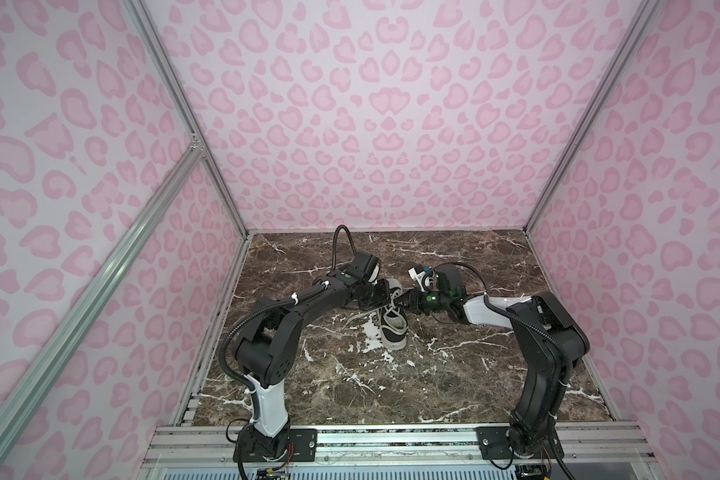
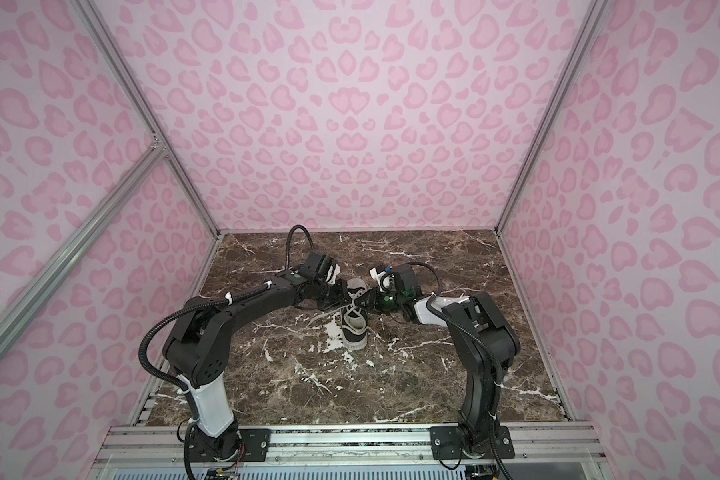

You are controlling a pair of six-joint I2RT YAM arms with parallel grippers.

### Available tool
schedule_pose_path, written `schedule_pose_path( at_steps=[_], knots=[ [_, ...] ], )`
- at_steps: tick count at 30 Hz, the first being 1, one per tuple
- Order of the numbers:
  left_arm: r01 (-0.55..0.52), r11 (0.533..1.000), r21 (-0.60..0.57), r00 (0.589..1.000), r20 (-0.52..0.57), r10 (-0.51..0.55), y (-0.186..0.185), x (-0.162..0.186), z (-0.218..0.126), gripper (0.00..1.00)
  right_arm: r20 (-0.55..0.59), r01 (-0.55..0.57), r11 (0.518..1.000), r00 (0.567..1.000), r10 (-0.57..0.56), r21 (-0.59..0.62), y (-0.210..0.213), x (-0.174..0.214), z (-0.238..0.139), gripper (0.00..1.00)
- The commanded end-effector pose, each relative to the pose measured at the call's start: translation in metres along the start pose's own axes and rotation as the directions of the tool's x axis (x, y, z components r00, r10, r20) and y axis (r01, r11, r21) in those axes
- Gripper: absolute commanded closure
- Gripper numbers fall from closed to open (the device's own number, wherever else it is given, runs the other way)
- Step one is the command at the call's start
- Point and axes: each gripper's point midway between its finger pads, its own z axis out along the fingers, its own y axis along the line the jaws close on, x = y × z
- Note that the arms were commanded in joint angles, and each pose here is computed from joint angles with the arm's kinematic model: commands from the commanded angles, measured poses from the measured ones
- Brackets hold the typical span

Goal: Tie the shoes

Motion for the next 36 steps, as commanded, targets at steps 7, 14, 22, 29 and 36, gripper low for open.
schedule_pose_path(
  at_steps=[7,14,22,29,36],
  knots=[
    [0.001,1.000,0.028,1.000,0.001,-0.001,-0.004,0.000,0.005,0.97,0.009,-0.004,0.998,1.000,0.005,-0.059,0.007,-0.002,0.003,0.83],
    [0.017,0.998,0.065,1.000,0.007,-0.017,-0.009,0.000,0.005,0.97,0.002,-0.009,0.999,1.000,0.010,-0.049,0.004,0.000,0.004,0.87],
    [0.027,0.997,0.067,1.000,0.012,-0.028,-0.008,0.000,0.005,0.97,-0.005,-0.027,0.999,1.000,0.027,-0.025,-0.004,0.003,0.004,0.86],
    [0.042,0.996,0.076,0.999,0.023,-0.044,-0.010,-0.003,0.004,0.97,0.033,-0.048,0.997,0.998,0.050,-0.066,-0.001,-0.004,-0.003,0.86],
    [0.068,0.992,0.109,0.997,0.015,-0.070,-0.010,-0.001,0.006,0.97,0.043,-0.048,0.993,0.998,0.053,-0.110,0.006,-0.008,-0.005,0.85]
  ],
)
